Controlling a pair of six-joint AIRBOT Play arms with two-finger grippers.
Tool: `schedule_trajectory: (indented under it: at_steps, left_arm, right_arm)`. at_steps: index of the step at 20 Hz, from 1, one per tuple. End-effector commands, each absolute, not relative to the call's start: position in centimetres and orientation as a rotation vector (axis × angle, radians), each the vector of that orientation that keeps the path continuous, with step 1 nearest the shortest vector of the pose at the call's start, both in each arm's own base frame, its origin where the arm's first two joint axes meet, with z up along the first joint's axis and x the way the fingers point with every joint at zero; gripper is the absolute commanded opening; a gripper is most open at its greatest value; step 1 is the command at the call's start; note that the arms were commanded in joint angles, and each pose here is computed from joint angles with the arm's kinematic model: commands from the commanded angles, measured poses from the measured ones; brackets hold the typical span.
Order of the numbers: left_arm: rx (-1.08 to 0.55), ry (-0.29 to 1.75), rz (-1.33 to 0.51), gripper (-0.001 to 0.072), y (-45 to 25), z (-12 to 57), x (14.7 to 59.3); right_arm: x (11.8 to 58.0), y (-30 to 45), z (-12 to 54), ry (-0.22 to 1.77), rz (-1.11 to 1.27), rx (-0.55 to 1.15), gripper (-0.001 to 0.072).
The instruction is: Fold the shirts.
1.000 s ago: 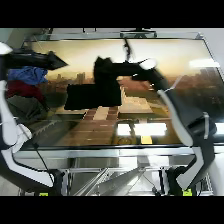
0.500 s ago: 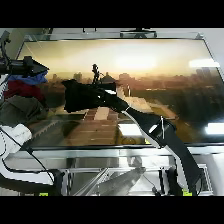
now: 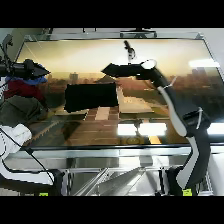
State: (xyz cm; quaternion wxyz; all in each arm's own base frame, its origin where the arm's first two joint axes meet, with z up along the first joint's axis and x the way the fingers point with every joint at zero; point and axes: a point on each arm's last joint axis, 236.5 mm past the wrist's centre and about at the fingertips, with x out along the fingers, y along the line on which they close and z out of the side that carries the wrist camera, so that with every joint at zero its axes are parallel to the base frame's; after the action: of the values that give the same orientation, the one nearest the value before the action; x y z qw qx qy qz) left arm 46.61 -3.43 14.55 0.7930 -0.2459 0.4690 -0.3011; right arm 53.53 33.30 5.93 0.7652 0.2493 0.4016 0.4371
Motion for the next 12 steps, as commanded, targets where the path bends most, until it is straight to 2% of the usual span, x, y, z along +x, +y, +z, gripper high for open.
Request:
schedule_trajectory:
  at_steps: [1, 7, 10, 12]
  left_arm:
    - [-0.529, 1.013, -0.652, 0.0017, -3.5, 14.6, 46.4]
    - [-0.529, 1.013, -0.652, 0.0017, -3.4, 14.6, 46.4]
    - [-0.528, 1.013, -0.652, 0.0017, -3.4, 14.5, 46.4]
    - [-0.527, 1.013, -0.651, 0.0017, -3.4, 14.5, 46.4]
  right_arm:
    - [53.0, 22.0, -1.4, 1.188, 0.681, 0.424, 0.0627]
    - [51.8, 24.2, -9.2, 1.327, 0.677, 0.485, 0.0627]
    - [51.5, 27.5, -9.6, 1.315, 0.74, 0.585, 0.0571]
    - [51.6, 29.3, -10.0, 1.309, 0.751, 0.634, 0.0571]
